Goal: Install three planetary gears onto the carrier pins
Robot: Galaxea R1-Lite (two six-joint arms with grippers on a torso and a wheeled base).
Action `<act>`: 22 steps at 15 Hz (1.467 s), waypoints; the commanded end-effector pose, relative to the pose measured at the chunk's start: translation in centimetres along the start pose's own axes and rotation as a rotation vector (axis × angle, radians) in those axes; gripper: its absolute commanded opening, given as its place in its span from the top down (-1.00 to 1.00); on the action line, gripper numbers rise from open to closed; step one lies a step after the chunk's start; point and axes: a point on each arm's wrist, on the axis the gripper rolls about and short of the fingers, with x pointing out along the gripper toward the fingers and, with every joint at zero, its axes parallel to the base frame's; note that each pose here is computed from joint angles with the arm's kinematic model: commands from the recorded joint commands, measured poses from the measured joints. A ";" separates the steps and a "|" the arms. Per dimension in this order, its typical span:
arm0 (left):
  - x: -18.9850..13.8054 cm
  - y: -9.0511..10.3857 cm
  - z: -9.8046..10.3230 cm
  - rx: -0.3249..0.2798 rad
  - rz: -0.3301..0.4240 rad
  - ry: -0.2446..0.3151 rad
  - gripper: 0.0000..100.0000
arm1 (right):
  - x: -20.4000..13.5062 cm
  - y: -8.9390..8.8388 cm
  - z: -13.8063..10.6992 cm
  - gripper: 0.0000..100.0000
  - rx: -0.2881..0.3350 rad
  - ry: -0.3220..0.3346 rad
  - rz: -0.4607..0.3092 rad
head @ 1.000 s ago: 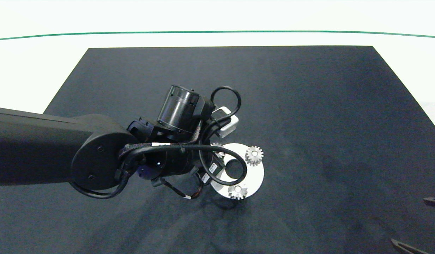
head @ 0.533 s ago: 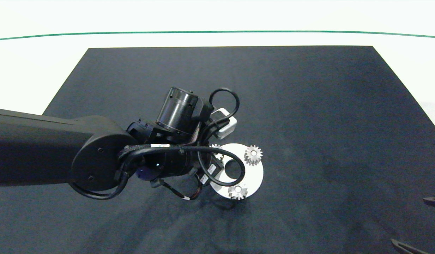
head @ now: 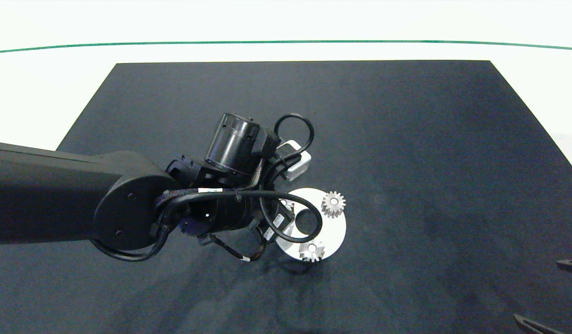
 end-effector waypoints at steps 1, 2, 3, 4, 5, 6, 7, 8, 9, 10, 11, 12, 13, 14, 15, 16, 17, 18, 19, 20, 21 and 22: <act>0.0 0.0 -0.2 0.004 -0.002 0.008 -1.00 | 0.0 0.0 0.0 -1.00 -0.002 0.003 0.000; 0.0 -0.1 -0.4 0.004 -0.004 0.015 -1.00 | 0.0 0.0 0.0 -1.00 -0.002 0.003 0.000; -0.1 -0.1 -0.9 0.004 -0.008 0.027 -1.00 | 0.0 0.0 0.0 -1.00 -0.002 0.003 0.000; -0.3 0.3 -1.5 -0.002 -0.003 0.042 -1.00 | 0.0 0.0 0.0 -1.00 -0.002 0.003 0.000; -0.6 0.8 -2.1 -0.011 0.005 0.053 -1.00 | 0.0 0.0 0.0 -1.00 -0.002 0.003 0.000; -1.3 1.6 -2.6 -0.017 0.020 0.056 -1.00 | 0.0 0.0 0.0 -1.00 -0.002 0.003 0.000; -2.0 2.0 -3.3 -0.022 0.024 0.064 -1.00 | 0.0 0.0 0.0 -1.00 -0.002 0.003 0.000; -2.9 2.2 -3.8 -0.015 0.033 0.062 -1.00 | 0.0 0.0 0.0 -1.00 -0.002 0.003 0.000; -3.9 3.0 -4.1 -0.003 0.055 0.055 -1.00 | 0.0 0.0 0.0 -1.00 -0.002 0.003 0.000; -5.0 3.8 -4.4 -0.012 0.083 0.054 -1.00 | 0.0 0.0 0.0 -1.00 -0.002 0.000 -0.001; -6.6 4.3 -4.8 -0.022 0.100 0.047 -1.00 | -0.2 0.0 0.0 -1.00 -0.002 -0.006 -0.002; -9.2 4.7 -5.5 -0.034 0.122 0.049 -1.00 | -0.2 0.0 0.0 -1.00 -0.001 -0.007 -0.004; -12.1 4.9 -6.2 -0.045 0.140 0.052 -1.00 | -0.2 0.0 0.1 -1.00 -0.002 -0.010 -0.005; -15.8 5.0 -7.3 -0.064 0.163 0.057 -1.00 | -0.2 0.0 0.0 -1.00 -0.002 -0.008 -0.006; -20.1 5.0 -9.0 -0.104 0.209 0.065 -1.00 | -0.2 -0.1 0.0 -1.00 -0.003 -0.008 -0.015; -23.9 4.7 -10.8 -0.160 0.286 0.074 -1.00 | -0.3 -0.1 0.1 -1.00 -0.003 -0.014 -0.021; -26.0 4.6 -11.6 -0.198 0.354 0.074 -1.00 | -0.5 -0.2 0.1 -1.00 -0.003 -0.020 -0.028; -30.0 3.4 -13.3 -0.296 0.546 0.085 -1.00 | -1.2 -0.4 0.3 -1.00 -0.006 -0.049 -0.067; -32.1 1.8 -14.2 -0.345 0.675 0.082 -1.00 | -1.8 -0.5 0.2 -1.00 -0.004 -0.066 -0.104; -33.7 -0.2 -14.9 -0.371 0.768 0.068 -1.00 | -2.4 -0.6 0.0 -1.00 0.000 -0.078 -0.146; -34.9 -2.5 -15.9 -0.376 0.801 0.050 -1.00 | -3.4 -0.7 0.0 -1.00 0.006 -0.092 -0.182; -35.9 -4.7 -17.0 -0.376 0.815 0.036 -1.00 | -5.0 -0.8 -0.3 -1.00 0.011 -0.108 -0.211</act>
